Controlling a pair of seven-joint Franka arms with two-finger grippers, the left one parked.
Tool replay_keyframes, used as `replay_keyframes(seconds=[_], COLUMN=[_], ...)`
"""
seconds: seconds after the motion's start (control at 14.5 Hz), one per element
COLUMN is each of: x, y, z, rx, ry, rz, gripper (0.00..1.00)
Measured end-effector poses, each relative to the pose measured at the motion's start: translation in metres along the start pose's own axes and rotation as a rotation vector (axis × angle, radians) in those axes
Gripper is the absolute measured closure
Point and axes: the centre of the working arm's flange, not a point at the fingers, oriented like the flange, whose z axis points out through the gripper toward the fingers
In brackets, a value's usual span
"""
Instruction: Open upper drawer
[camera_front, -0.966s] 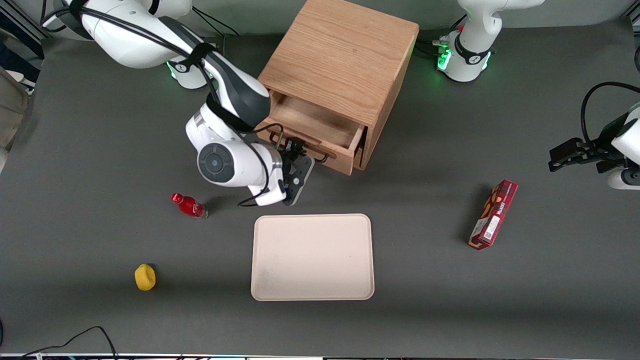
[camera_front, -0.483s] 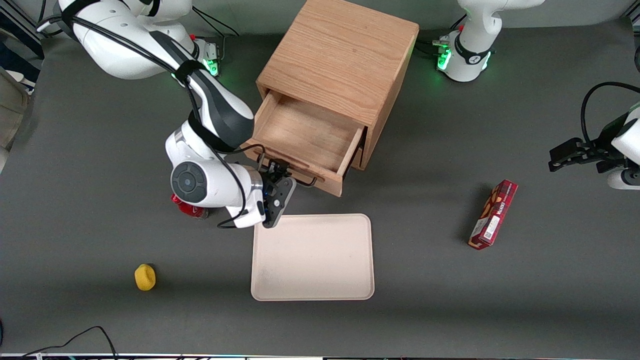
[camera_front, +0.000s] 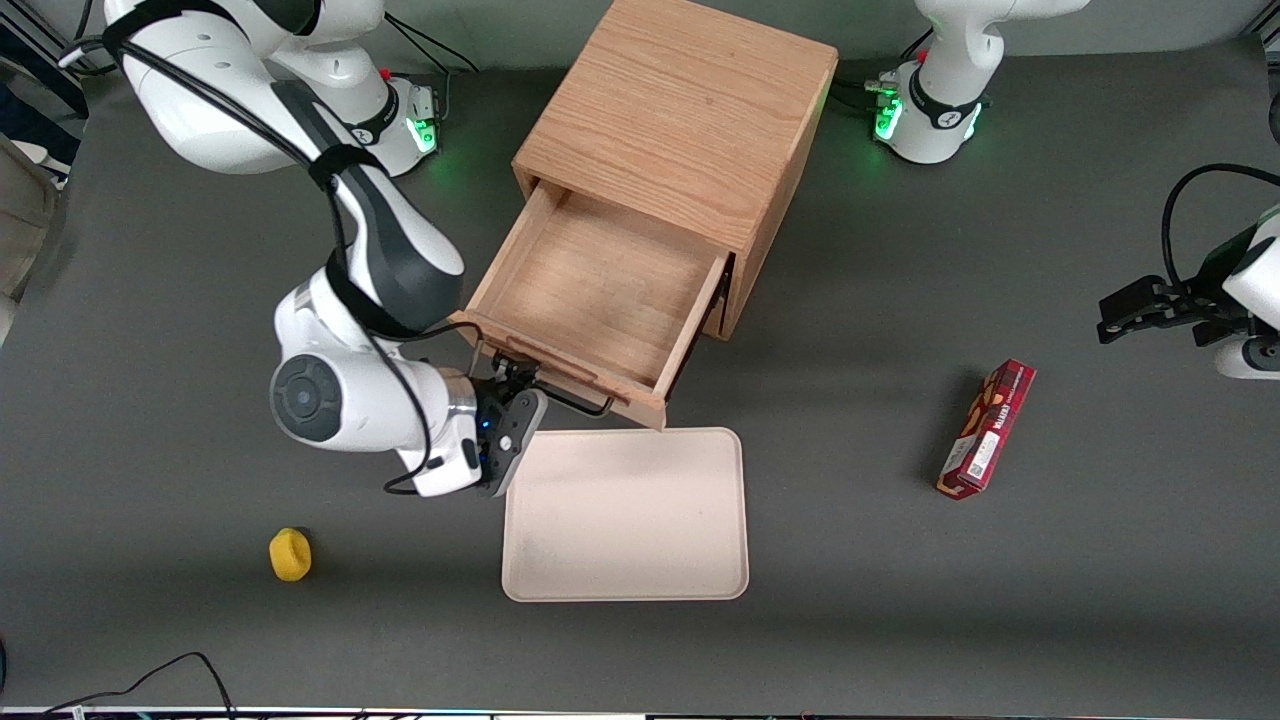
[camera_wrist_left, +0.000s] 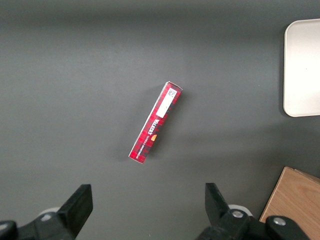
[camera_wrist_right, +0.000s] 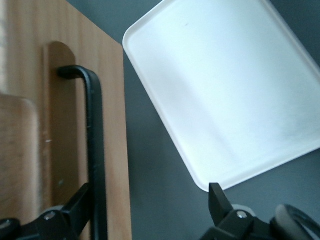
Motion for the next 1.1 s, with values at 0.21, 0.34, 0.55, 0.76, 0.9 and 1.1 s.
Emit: replay_keyframes(seconds=[0.21, 0.34, 0.55, 0.76, 0.9, 1.1], x=[0.001, 0.004, 0.012, 0.002, -0.018, -0.061], y=[0.018, 0.017, -0.017, -0.095, -0.131, -0.149], z=[-0.048, -0.066, -0.108, -0.182, -0.218, -0.244], rx=[-0.045, -0.063, -0.074, -0.089, -0.131, -0.227], ry=[0.079, 0.106, 0.119, 0.086, 0.048, -0.071], rz=[-0.021, -0.026, 0.005, 0.313, 0.536, 0.765], gripper=[0.0, 0.0, 0.0, 0.0, 0.0, 0.0])
